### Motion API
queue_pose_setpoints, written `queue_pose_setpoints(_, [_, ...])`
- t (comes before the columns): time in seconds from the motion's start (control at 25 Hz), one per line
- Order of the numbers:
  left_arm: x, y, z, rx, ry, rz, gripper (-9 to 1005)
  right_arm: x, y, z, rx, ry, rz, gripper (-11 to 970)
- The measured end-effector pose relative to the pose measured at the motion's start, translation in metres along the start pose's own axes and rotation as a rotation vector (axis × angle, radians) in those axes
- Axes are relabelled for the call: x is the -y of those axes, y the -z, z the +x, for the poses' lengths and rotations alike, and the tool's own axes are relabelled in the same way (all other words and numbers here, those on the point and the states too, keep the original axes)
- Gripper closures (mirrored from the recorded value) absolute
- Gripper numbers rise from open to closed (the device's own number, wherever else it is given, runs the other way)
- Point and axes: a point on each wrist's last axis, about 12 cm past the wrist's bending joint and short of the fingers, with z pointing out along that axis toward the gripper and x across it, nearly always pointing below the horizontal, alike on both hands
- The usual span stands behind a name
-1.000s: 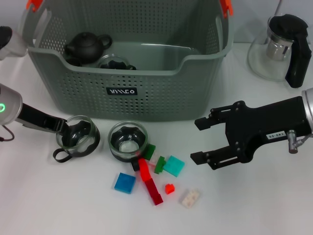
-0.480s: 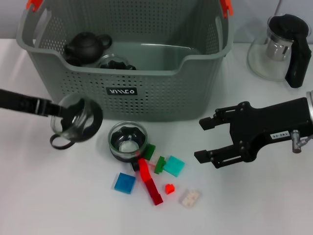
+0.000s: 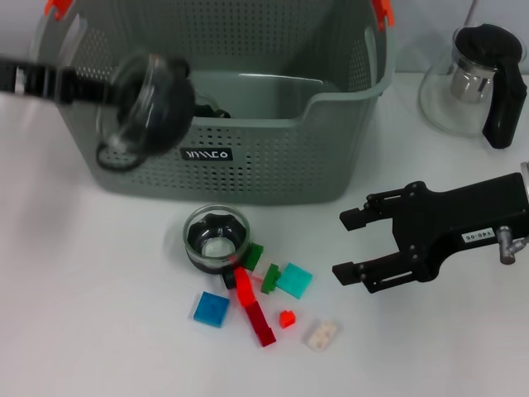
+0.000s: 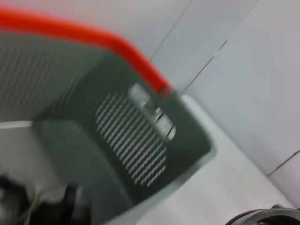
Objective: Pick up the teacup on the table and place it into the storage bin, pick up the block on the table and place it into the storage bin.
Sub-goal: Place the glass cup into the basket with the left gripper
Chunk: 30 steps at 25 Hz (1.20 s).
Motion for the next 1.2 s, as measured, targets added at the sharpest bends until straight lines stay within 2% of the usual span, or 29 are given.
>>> queue_pose_setpoints(0.16, [0.006, 0.003, -0.035, 0.036, -0.061, -0.024, 949, 0.000, 0.001, 0.002, 0.005, -0.016, -0.002, 135])
queue_pose_setpoints(0.28, [0.002, -0.002, -0.058, 0.062, -0.076, -0.075, 949, 0.001, 0.001, 0.007, 0.007, -0.038, -0.008, 137])
queue_pose_setpoints(0.44, [-0.008, -0.018, -0.086, 0.076, -0.085, -0.165, 950, 0.003, 0.001, 0.013, 0.011, -0.063, -0.011, 137])
queue_pose_setpoints(0.48, [-0.011, -0.031, -0.097, 0.068, -0.097, -0.214, 950, 0.003, 0.001, 0.014, 0.013, -0.065, -0.010, 137])
queue_pose_setpoints(0.52, [-0.011, -0.031, -0.097, 0.068, -0.097, -0.214, 950, 0.004, 0.002, 0.015, 0.015, -0.066, -0.008, 137])
queue_pose_setpoints(0.72, [-0.017, -0.065, -0.117, 0.022, -0.139, -0.351, 949, 0.004, 0.003, 0.017, 0.019, -0.076, -0.007, 136])
queue_pose_setpoints(0.88, [-0.020, -0.078, -0.124, 0.008, -0.159, -0.412, 949, 0.004, 0.002, 0.019, 0.017, -0.083, -0.015, 136])
queue_pose_setpoints(1.2, [-0.027, -0.112, -0.123, -0.052, -0.199, -0.532, 950, 0.005, 0.001, 0.020, 0.007, -0.078, -0.031, 136])
